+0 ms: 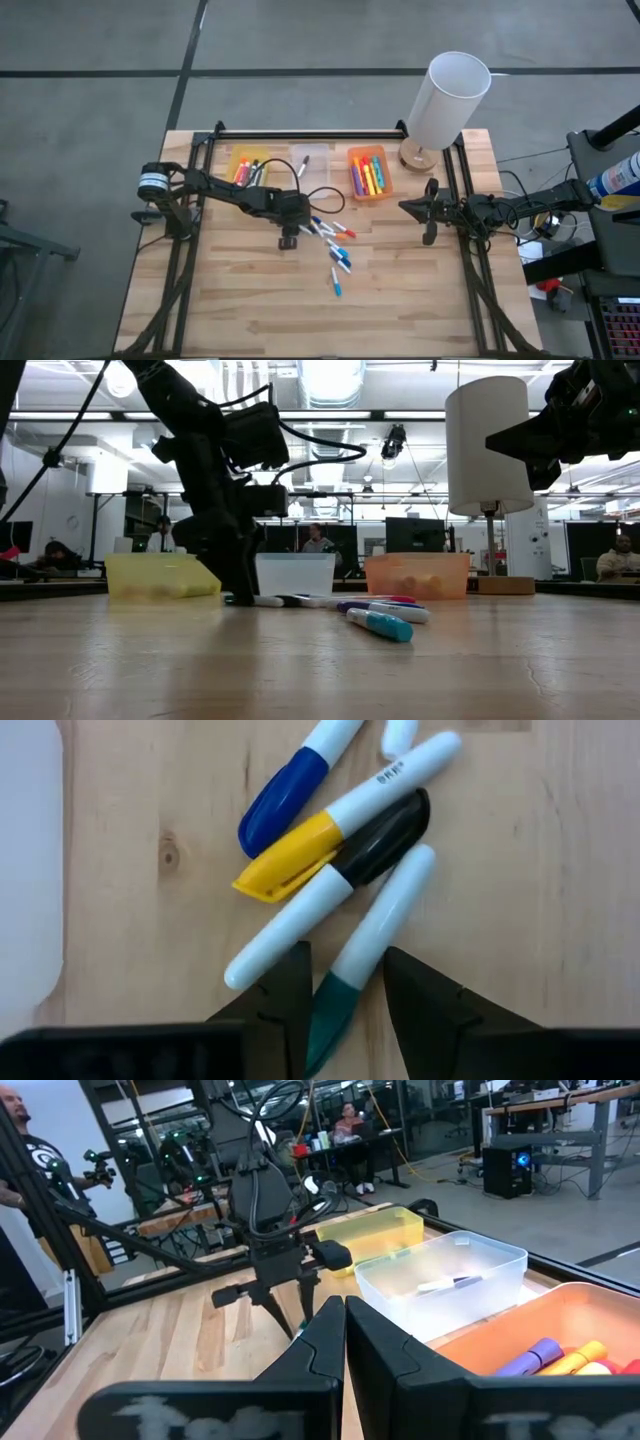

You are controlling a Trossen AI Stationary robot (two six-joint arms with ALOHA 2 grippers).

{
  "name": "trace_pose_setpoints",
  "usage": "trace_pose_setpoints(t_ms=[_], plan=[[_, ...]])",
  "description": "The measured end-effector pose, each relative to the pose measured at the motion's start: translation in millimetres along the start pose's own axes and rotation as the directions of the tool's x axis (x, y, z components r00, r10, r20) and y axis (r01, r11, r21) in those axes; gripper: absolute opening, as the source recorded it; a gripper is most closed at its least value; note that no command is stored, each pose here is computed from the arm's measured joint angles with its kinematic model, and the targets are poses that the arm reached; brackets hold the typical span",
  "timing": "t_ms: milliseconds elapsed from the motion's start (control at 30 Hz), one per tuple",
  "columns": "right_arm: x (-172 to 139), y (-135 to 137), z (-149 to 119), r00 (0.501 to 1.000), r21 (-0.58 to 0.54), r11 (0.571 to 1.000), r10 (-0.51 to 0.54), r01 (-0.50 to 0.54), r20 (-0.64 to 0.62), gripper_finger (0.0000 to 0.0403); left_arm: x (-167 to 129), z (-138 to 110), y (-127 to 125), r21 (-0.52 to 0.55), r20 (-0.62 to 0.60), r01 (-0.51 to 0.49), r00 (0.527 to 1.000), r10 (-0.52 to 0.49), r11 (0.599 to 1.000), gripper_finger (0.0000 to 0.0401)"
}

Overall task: Pick & Place Markers
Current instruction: Put the small green highlighter pen into the transparent bin

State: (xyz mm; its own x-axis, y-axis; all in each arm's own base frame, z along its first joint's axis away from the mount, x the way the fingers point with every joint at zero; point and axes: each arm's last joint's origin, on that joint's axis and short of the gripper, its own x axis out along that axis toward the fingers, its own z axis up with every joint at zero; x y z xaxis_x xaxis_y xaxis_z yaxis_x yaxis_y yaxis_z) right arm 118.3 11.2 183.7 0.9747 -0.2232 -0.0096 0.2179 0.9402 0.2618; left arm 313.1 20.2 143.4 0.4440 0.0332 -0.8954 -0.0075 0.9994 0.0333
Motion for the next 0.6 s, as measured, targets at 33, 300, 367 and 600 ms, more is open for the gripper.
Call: trace_pose_setpoints(t_ms=[33, 300, 367, 600], plan=[[0.0, 0.0, 0.0, 1.0, 0.0, 1.0, 0.0, 0.0, 0.0, 0.0009, 0.6, -0.1, 0.0, -0.008, -0.002, 0.0, 1.0, 0.0, 1.0, 0.0111], [0.0, 0.0, 0.0, 1.0, 0.0, 1.0, 0.0, 0.0, 0.0, 0.0009, -1.0, 4.0, 0.6, -0.068, 0.01, -0.008, 1.0, 0.008, 0.998, 0.0044], [0.0, 0.0, 0.0, 1.0, 0.0, 1.0, 0.0, 0.0, 0.0, 0.0009, -3.1, 8.4, 0.7, -0.055, 0.012, -0.004, 1.0, 0.005, 0.998, 0.0029], [0.0, 0.0, 0.0, 1.0, 0.0, 1.0, 0.0, 0.0, 0.0, 0.0009, -16.8, 22.2, 1.6, -0.036, -0.046, -0.002, 0.999, 0.0, 0.999, 0.0029]])
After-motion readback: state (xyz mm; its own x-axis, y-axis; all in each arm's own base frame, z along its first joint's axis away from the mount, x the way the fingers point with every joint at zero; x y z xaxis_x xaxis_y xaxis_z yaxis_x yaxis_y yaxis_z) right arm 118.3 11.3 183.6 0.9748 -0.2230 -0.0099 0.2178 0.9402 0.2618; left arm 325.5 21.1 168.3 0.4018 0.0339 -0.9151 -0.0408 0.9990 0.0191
